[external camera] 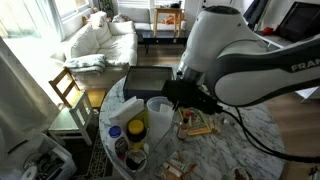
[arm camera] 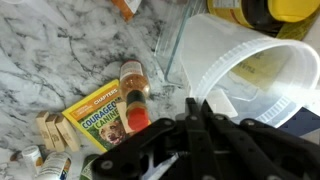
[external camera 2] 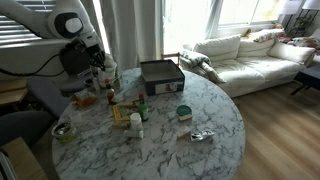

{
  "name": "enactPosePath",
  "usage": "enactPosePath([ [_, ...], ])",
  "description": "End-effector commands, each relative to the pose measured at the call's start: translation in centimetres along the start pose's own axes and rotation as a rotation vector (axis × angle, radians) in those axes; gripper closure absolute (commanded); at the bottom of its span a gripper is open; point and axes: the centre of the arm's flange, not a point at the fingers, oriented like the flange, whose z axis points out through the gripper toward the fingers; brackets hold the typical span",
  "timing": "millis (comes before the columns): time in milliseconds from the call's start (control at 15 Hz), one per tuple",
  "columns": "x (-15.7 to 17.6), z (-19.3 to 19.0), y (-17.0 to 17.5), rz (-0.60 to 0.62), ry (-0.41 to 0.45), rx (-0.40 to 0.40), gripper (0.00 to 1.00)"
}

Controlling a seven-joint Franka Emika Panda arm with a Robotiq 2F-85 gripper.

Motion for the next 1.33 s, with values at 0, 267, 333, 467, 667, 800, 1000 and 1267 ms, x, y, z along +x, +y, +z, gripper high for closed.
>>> enactPosePath([
  [0,2.3,-3.1,4.4,0.070,-0.062,0.079,0.99],
  [267,4.5,-6.3,7.0,0.112,-0.161,0.169,0.99],
  [333,4.9,-7.2,7.5,0.113,-0.184,0.193,0.99],
  [467,5.6,-8.7,8.7,0.105,-0.251,0.239,0.99],
  [667,5.8,-10.2,10.5,0.050,-0.292,0.269,0.99],
  [800,5.9,-11.0,11.8,-0.021,-0.284,0.259,0.99],
  [1000,6.5,-12.1,14.3,-0.155,-0.299,0.277,0.99],
  [1267,7.3,-13.2,17.8,-0.349,-0.314,0.287,0.99],
])
